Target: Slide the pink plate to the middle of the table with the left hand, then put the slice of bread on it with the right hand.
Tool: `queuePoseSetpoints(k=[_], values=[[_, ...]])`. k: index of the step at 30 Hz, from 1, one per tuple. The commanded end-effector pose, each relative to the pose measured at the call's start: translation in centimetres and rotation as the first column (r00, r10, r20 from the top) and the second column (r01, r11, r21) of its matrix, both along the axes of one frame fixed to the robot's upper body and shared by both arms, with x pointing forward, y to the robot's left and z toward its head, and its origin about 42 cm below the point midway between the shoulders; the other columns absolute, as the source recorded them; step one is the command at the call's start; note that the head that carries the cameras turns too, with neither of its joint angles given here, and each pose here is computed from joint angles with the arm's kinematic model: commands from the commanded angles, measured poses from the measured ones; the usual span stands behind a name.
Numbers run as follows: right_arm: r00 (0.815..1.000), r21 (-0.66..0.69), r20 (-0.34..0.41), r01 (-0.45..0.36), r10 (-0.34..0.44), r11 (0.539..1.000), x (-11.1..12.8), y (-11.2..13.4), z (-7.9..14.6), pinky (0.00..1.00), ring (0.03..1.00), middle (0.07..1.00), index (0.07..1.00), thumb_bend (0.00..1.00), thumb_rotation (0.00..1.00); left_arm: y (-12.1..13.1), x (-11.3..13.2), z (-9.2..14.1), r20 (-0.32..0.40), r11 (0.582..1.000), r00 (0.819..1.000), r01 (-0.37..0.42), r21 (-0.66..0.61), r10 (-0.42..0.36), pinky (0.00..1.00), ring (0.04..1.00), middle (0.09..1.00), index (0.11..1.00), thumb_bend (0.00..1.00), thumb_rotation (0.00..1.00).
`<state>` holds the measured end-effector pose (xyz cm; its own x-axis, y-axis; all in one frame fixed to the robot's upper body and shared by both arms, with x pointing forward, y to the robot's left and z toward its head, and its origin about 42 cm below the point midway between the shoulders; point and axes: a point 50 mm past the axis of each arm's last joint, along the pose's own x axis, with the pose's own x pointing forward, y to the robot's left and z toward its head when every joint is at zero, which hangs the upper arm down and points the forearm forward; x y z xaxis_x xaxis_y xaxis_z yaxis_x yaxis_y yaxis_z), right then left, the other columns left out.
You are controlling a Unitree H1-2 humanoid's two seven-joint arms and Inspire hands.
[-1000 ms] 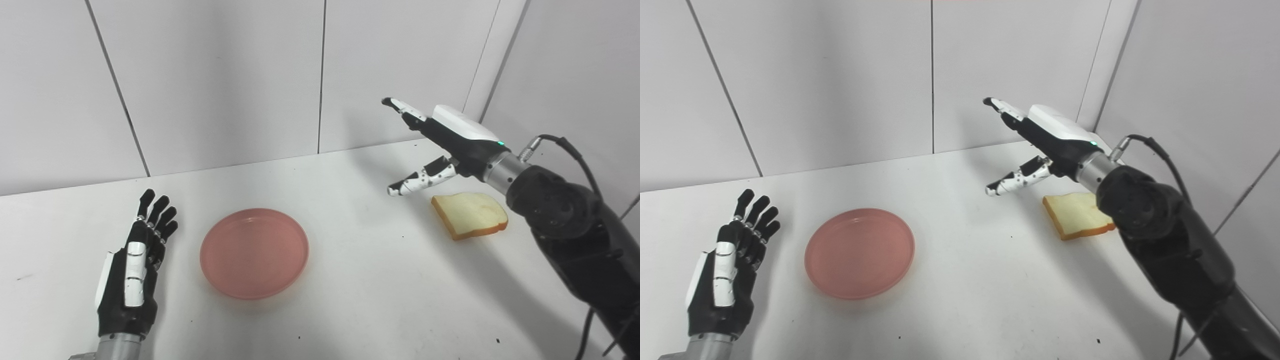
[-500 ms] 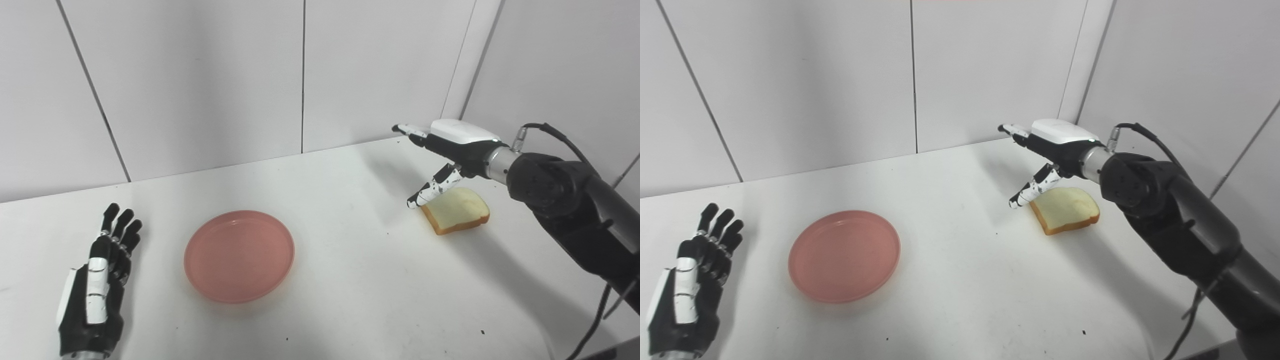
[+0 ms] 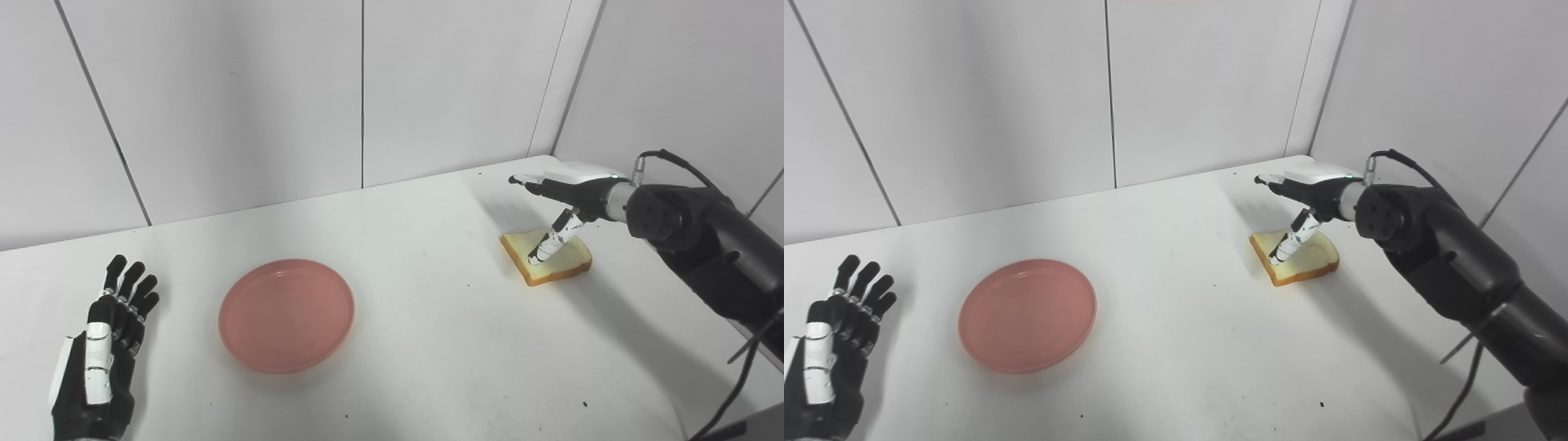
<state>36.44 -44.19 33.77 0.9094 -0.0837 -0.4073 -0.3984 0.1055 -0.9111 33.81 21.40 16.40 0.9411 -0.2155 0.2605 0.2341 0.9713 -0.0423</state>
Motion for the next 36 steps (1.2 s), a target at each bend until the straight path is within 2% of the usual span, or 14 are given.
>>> queuePoseSetpoints(k=[1, 6, 10, 17, 20, 23, 30, 36], values=[[0.998, -0.061, 0.059, 0.008, -0.004, 0.998, 0.4, -0.9, 3.0, 0.92, 1.000, 1.000, 1.000, 1.00, 0.35, 0.2, 0.3, 1.7, 0.084, 1.000, 0.996, 0.008, 0.000, -0.008, 0.96, 0.953, 0.978, 0.970, 0.67, 1.00], [1.000, -0.092, 0.020, 0.008, -0.006, 0.996, 0.8, -1.6, 2.7, 0.92, 1.000, 1.000, 1.000, 1.00, 0.36, 0.3, 0.2, 2.0, 0.071, 1.000, 0.997, 0.010, -0.017, -0.009, 0.95, 0.950, 0.971, 0.964, 0.66, 1.00], [1.000, -0.129, -0.014, 0.025, -0.027, 0.991, 0.9, -1.9, 1.8, 0.87, 1.000, 1.000, 1.000, 1.00, 0.40, 0.5, 0.1, 2.0, 0.071, 1.000, 0.997, 0.017, -0.023, -0.015, 0.96, 0.956, 0.975, 0.963, 0.65, 1.00], [0.997, -0.169, -0.066, 0.018, -0.029, 0.985, 1.4, -1.9, 0.0, 0.90, 1.000, 1.000, 1.000, 1.00, 0.42, 0.8, -0.1, 2.1, 0.068, 1.000, 0.998, 0.012, -0.019, -0.011, 0.95, 0.958, 0.976, 0.964, 0.64, 1.00], [0.997, -0.146, -0.068, 0.034, -0.045, 0.989, 1.6, -2.0, -0.8, 0.88, 1.000, 1.000, 1.000, 1.00, 0.38, 0.8, -0.2, 2.1, 0.059, 0.999, 0.998, 0.018, -0.041, -0.016, 0.96, 0.955, 0.971, 0.961, 0.65, 1.00], [0.996, -0.135, -0.078, 0.035, -0.046, 0.990, 1.7, -2.1, -1.3, 0.93, 1.000, 1.000, 1.000, 1.00, 0.38, 0.9, -0.2, 2.2, 0.057, 0.999, 0.998, 0.024, -0.045, -0.022, 0.96, 0.951, 0.968, 0.957, 0.66, 1.00], [0.996, -0.222, -0.089, -0.021, 0.001, 0.975, 2.2, -2.0, -2.4, 0.97, 1.000, 1.000, 1.000, 1.00, 0.41, 0.9, -0.4, 2.3, 0.051, 0.999, 0.998, 0.025, -0.044, -0.023, 0.95, 0.950, 0.968, 0.959, 0.66, 1.00], [0.998, -0.223, -0.063, -0.042, 0.028, 0.974, 3.0, -2.4, -3.3, 0.93, 1.000, 1.000, 1.000, 1.00, 0.39, 0.8, -0.7, 2.5, 0.044, 0.999, 0.999, 0.014, -0.047, -0.012, 0.95, 0.947, 0.966, 0.959, 0.66, 1.00]])
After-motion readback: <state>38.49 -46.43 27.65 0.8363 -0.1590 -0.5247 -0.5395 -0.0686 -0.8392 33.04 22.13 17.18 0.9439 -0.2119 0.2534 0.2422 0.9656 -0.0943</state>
